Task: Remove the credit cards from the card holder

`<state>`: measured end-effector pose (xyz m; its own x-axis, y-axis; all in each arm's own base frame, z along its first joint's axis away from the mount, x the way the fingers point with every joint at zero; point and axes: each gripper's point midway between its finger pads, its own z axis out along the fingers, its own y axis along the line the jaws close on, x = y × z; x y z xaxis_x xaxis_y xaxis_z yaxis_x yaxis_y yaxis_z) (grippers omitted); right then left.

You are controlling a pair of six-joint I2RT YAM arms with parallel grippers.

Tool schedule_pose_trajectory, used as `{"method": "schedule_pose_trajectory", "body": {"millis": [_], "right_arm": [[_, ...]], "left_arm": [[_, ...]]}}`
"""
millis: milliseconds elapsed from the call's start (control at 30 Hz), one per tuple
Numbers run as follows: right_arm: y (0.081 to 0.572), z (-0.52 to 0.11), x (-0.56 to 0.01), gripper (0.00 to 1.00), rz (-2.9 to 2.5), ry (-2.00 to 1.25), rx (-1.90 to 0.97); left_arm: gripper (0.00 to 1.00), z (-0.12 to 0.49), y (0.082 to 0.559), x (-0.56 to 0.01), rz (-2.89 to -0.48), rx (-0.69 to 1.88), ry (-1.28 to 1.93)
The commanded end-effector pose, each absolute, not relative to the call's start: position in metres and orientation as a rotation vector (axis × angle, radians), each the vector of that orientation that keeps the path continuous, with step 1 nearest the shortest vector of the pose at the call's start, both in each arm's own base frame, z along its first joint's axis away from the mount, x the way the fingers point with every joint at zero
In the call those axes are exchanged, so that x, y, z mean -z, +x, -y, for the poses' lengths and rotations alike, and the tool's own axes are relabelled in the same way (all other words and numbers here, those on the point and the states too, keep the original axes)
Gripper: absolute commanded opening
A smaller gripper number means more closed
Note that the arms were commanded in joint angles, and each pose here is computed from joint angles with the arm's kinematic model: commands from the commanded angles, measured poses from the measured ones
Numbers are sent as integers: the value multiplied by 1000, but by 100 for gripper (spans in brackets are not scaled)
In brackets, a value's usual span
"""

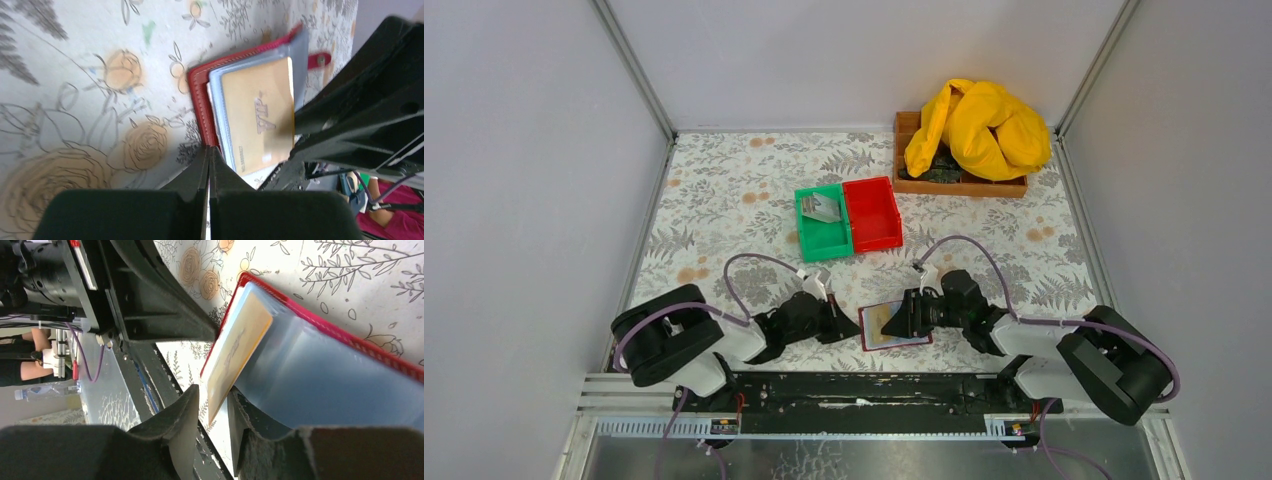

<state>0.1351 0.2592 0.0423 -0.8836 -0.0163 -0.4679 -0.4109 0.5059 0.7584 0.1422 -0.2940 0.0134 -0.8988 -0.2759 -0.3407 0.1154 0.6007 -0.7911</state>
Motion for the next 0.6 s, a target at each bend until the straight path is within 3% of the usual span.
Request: {"method": "schedule_pose_trajectory", "body": {"millis": [0,333,567], "right_arm": [[134,-267,-55,34,-2274,-348,-1442],[141,-260,-41,33,-2310,-272,-1364],[153,-265,-46,38,-2299,-202,-1357]], "left_arm": [[0,277,159,0,-2426,1057,-123],[0,272,160,-9,-2404,1060,-134],[0,264,158,-12,-2407,1018,-97]]}}
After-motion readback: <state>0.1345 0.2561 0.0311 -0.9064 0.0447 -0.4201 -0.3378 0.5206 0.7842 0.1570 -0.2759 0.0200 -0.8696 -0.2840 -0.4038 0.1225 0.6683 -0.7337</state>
